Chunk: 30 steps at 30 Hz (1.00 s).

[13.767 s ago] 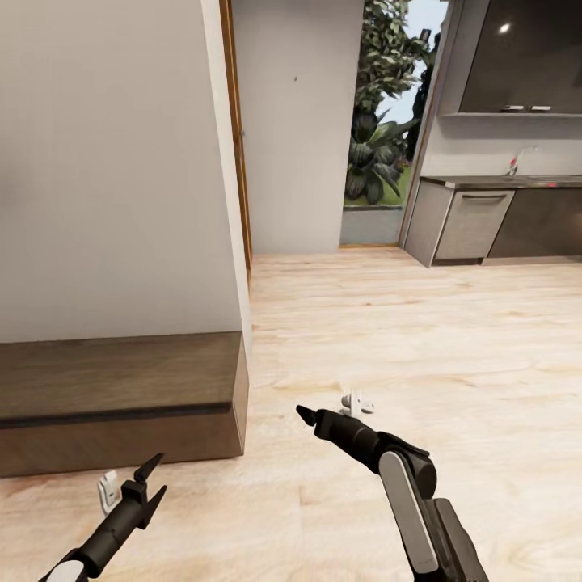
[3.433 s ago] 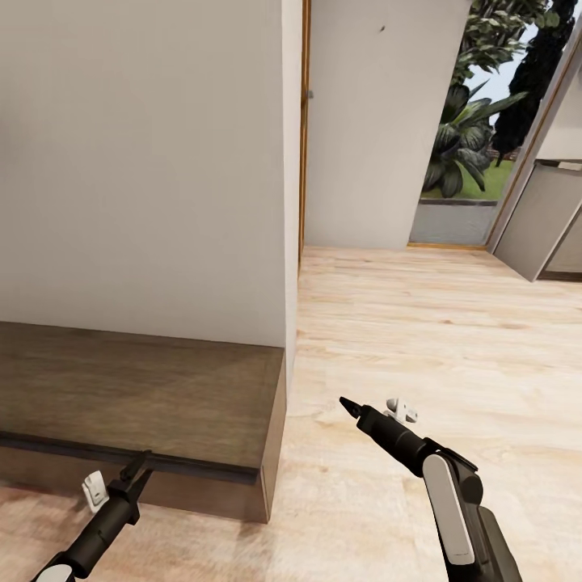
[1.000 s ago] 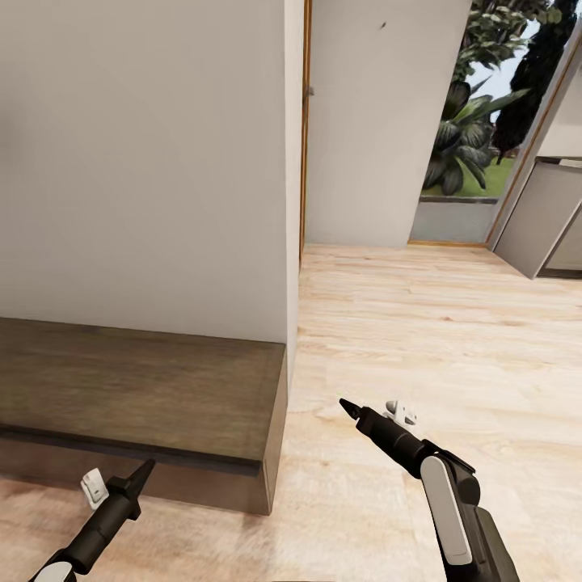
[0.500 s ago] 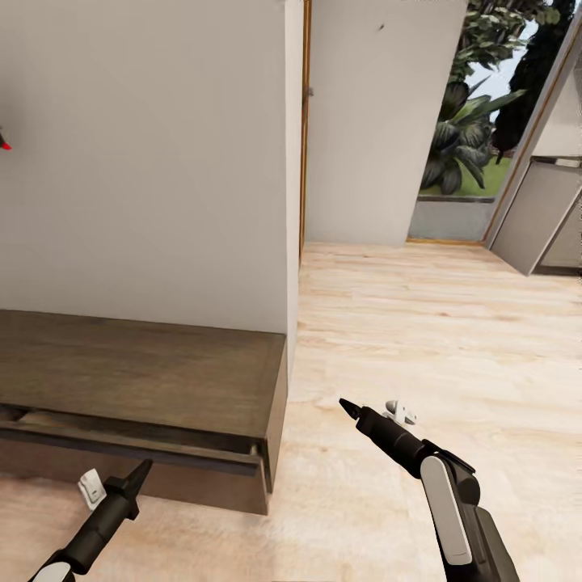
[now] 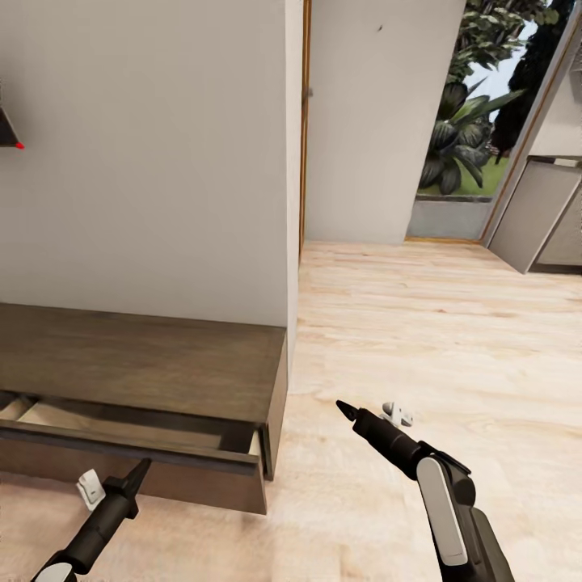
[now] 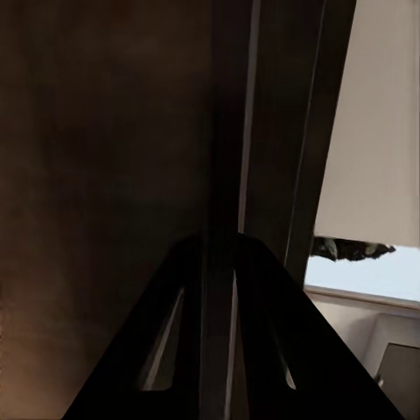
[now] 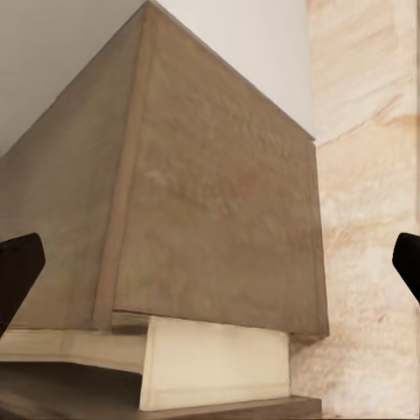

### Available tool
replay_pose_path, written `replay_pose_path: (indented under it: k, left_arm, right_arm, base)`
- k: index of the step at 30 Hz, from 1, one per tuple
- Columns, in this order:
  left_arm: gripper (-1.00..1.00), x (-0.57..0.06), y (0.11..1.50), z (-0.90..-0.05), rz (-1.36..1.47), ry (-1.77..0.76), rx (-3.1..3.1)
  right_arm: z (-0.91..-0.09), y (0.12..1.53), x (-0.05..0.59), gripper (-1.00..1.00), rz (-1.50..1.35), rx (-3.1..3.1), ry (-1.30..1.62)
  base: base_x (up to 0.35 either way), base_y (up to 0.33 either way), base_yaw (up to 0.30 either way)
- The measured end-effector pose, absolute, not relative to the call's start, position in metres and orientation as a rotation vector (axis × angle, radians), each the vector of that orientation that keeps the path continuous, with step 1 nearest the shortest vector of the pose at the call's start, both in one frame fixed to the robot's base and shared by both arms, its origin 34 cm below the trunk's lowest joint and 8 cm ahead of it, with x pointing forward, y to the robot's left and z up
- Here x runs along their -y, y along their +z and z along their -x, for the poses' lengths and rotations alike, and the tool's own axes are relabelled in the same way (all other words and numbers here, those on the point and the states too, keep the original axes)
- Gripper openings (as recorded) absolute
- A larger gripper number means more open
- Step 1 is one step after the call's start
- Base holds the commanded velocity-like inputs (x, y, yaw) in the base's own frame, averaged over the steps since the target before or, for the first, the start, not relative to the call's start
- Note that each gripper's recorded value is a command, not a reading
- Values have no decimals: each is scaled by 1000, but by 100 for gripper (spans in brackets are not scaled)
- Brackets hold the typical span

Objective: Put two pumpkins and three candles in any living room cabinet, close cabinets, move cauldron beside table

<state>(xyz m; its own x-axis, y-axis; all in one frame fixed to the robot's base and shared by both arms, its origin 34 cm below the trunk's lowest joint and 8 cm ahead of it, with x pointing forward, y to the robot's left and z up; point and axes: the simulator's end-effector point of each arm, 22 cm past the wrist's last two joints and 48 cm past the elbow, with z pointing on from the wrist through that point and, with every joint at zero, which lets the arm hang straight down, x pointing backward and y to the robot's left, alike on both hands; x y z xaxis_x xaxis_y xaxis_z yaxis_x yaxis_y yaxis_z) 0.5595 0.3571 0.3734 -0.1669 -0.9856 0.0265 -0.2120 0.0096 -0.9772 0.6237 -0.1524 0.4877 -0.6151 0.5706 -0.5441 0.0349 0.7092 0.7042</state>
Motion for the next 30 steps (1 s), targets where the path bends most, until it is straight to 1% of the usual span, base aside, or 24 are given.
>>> replay_pose_path:
  k: [30]
  left_arm:
    - [-100, -367, 373, -558, 1316, -1229, -1474]
  right_arm:
    - [-626, 489, 152, 100, -458, -2096, 843]
  base:
    - [-113, 0, 0]
